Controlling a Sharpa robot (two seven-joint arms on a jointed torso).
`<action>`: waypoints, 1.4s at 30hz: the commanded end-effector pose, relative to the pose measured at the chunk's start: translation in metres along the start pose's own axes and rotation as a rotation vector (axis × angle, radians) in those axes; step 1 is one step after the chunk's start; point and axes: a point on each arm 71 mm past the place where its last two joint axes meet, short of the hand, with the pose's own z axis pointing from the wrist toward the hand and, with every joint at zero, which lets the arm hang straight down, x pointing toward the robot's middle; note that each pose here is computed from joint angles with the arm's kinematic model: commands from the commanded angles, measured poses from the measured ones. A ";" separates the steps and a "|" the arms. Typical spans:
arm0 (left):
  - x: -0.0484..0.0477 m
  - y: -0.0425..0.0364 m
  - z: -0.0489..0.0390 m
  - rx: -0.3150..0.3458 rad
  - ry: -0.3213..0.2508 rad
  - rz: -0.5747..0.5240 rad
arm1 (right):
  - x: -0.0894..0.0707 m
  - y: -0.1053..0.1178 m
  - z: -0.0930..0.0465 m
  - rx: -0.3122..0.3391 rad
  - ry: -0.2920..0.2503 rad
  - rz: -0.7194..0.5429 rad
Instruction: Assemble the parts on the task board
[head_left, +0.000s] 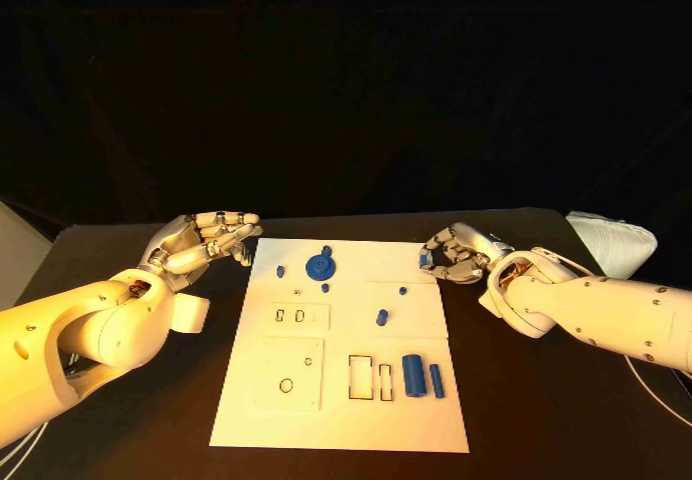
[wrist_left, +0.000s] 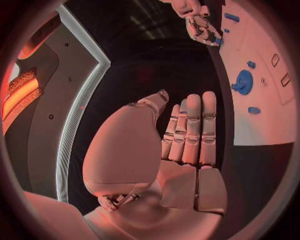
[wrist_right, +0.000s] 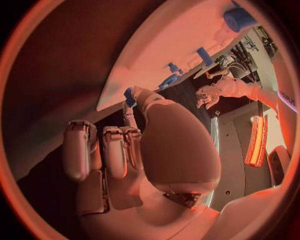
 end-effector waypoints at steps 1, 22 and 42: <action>0.0017 -0.0007 0.0004 0.006 0.012 -0.010 | -0.005 0.008 0.001 0.011 -0.050 -0.003; 0.0056 0.0020 0.0044 -0.003 0.014 -0.009 | 0.038 0.148 0.016 -0.218 0.056 -0.015; 0.0102 0.0051 0.0062 -0.032 0.024 0.003 | 0.102 0.186 0.015 -0.230 0.168 -0.072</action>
